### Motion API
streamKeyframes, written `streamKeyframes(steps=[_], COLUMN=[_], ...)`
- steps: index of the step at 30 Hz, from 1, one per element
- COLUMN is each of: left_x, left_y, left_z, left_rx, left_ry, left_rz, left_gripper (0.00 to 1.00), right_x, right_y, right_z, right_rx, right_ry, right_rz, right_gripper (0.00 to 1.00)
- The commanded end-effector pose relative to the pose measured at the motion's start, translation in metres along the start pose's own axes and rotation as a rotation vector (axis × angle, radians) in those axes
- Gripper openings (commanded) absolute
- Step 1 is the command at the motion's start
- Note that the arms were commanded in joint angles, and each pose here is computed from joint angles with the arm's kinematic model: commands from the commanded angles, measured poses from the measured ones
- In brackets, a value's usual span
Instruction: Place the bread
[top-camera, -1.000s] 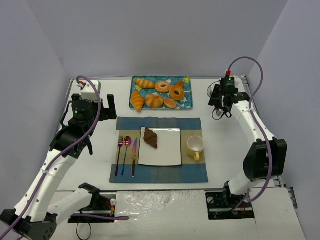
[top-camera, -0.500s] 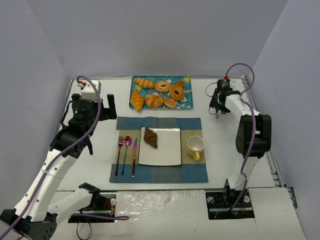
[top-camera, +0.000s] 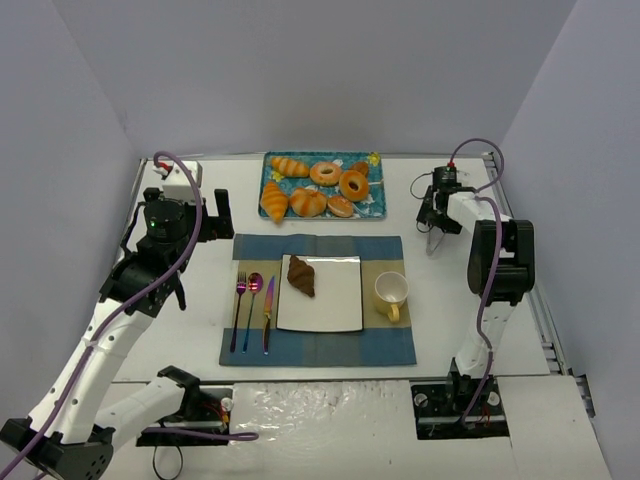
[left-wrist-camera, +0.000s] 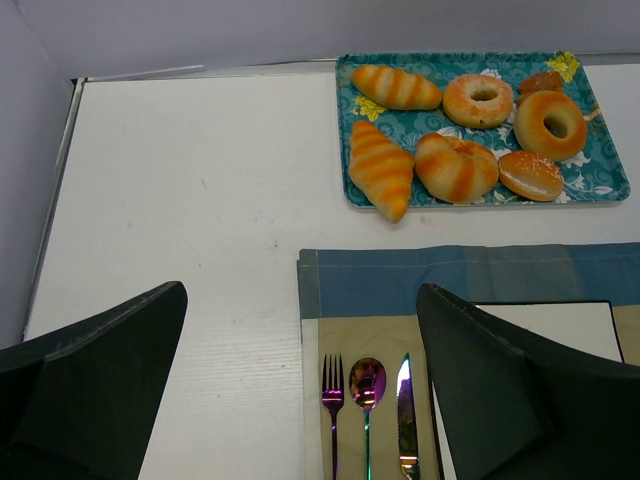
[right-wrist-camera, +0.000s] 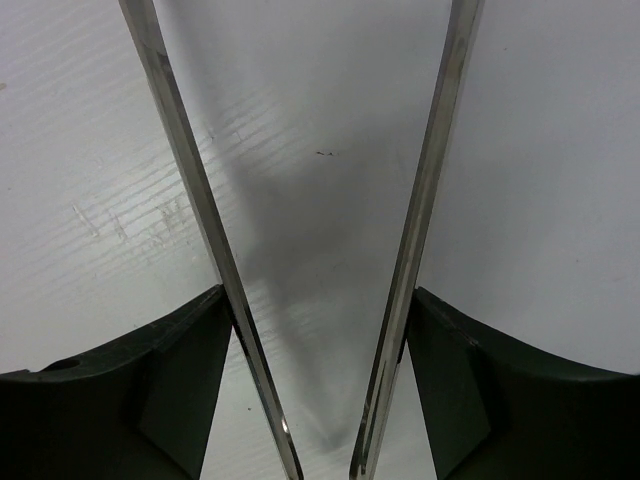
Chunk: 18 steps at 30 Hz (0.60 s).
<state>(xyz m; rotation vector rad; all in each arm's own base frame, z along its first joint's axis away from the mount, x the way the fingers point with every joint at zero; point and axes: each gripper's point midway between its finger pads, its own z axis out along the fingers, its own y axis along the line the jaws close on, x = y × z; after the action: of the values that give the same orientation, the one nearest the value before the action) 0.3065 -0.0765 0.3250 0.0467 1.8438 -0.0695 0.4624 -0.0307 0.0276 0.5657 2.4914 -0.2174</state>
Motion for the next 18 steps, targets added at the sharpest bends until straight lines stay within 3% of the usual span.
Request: streamKeyframes(steps=[1,18], left_x=[-0.022,-0.023], left_y=[-0.001,0.000], left_z=[0.000,-0.002], left_rx=[-0.001,-0.002], left_ry=[-0.073,-0.077], left_rz=[-0.005,-0.005], left_gripper=[0.97,0.97], right_x=[-0.015,-0.016], right_y=[0.002,-0.004], right_z=[-0.001,-0.015], right_rx=[0.004,0.010], right_ry=[-0.047,-0.065], right_rz=[0.033,0.050], right_gripper=[0.66,0.80])
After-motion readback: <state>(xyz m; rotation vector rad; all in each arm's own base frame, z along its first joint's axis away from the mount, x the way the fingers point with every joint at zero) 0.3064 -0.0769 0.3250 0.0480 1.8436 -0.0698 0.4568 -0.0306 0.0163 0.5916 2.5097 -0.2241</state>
